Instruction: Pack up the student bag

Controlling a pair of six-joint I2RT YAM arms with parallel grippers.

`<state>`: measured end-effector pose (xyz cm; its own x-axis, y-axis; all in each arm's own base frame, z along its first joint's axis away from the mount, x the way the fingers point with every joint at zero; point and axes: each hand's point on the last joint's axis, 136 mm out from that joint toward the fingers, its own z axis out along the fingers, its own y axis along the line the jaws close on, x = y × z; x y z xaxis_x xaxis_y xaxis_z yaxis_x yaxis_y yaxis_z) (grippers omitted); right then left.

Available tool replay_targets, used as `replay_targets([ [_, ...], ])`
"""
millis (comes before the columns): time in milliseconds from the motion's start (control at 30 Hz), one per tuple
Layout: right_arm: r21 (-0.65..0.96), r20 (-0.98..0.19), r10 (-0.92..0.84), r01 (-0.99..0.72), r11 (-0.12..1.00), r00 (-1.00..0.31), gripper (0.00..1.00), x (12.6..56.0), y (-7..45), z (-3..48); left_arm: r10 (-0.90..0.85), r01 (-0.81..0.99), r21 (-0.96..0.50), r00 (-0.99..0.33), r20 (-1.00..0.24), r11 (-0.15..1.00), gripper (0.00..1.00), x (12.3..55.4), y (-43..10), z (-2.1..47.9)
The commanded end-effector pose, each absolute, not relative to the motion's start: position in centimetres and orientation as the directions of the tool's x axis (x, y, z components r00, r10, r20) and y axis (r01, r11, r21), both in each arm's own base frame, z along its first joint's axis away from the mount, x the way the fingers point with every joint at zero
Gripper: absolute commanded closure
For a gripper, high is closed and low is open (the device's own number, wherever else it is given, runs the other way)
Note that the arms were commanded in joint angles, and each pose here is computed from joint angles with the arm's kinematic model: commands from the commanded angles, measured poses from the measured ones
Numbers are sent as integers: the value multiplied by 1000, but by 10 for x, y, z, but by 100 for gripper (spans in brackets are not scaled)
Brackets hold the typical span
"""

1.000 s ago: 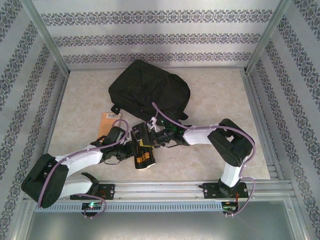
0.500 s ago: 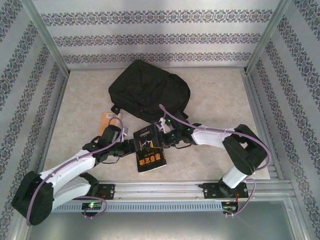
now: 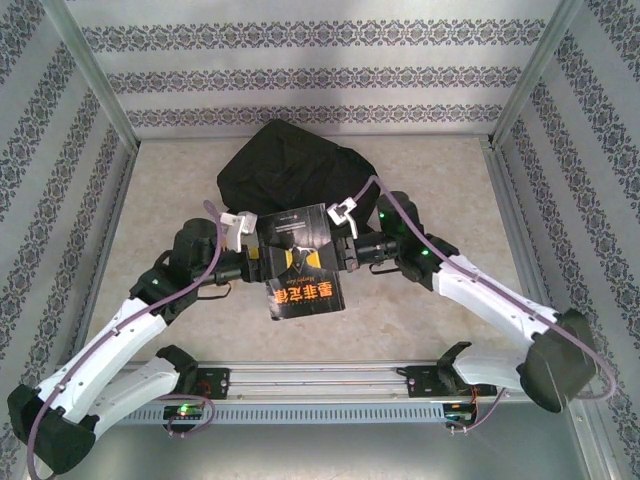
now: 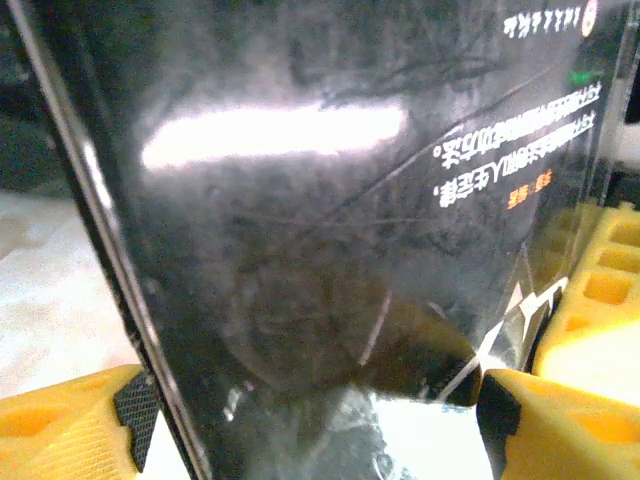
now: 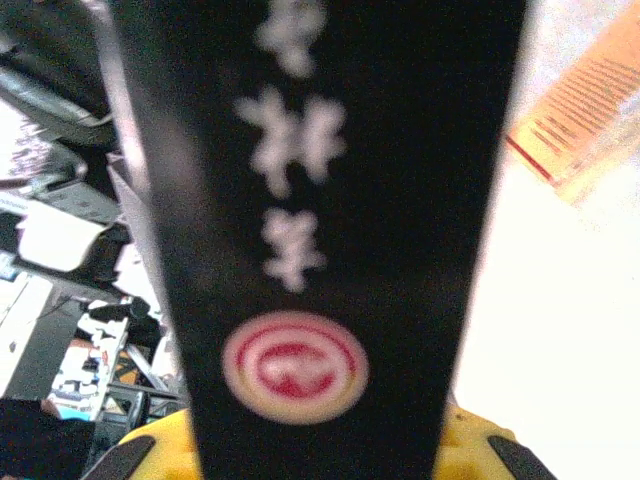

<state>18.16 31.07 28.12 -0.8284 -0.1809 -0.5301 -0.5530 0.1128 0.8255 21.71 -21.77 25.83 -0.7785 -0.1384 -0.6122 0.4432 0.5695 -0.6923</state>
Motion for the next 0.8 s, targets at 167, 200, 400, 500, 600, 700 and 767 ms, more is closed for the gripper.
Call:
replay_targets([
  [167, 691, -722, -182, -711, -132, -667, 100, 139, 295, 357, -51, 637, -698, -726, -686, 326, 14, 189, -240, 317],
  [200, 682, -730, -177, -718, -137, -660, 100, 137, 294, 359, -48, 643, -707, -729, -683, 295, 15, 186, -242, 320],
  [400, 671, -740, -149, -735, -95, -656, 100, 144, 290, 359, -99, 658, -747, -741, -665, 91, 49, 182, -246, 344],
  [500, 692, -720, -131, -721, -50, -682, 100, 157, 289, 352, -126, 657, -754, -748, -652, 0, 71, 182, -246, 354],
  [600, 707, -704, -95, -707, -7, -704, 100, 170, 287, 348, -140, 657, -752, -751, -645, -60, 88, 182, -248, 361],
  [700, 715, -696, -34, -696, 62, -718, 97, 187, 283, 345, -167, 659, -750, -747, -643, -61, 100, 187, -247, 362],
  [767, 722, -689, 51, -678, 137, -723, 71, 203, 277, 344, -217, 667, -744, -733, -645, -42, 100, 194, -244, 366],
])
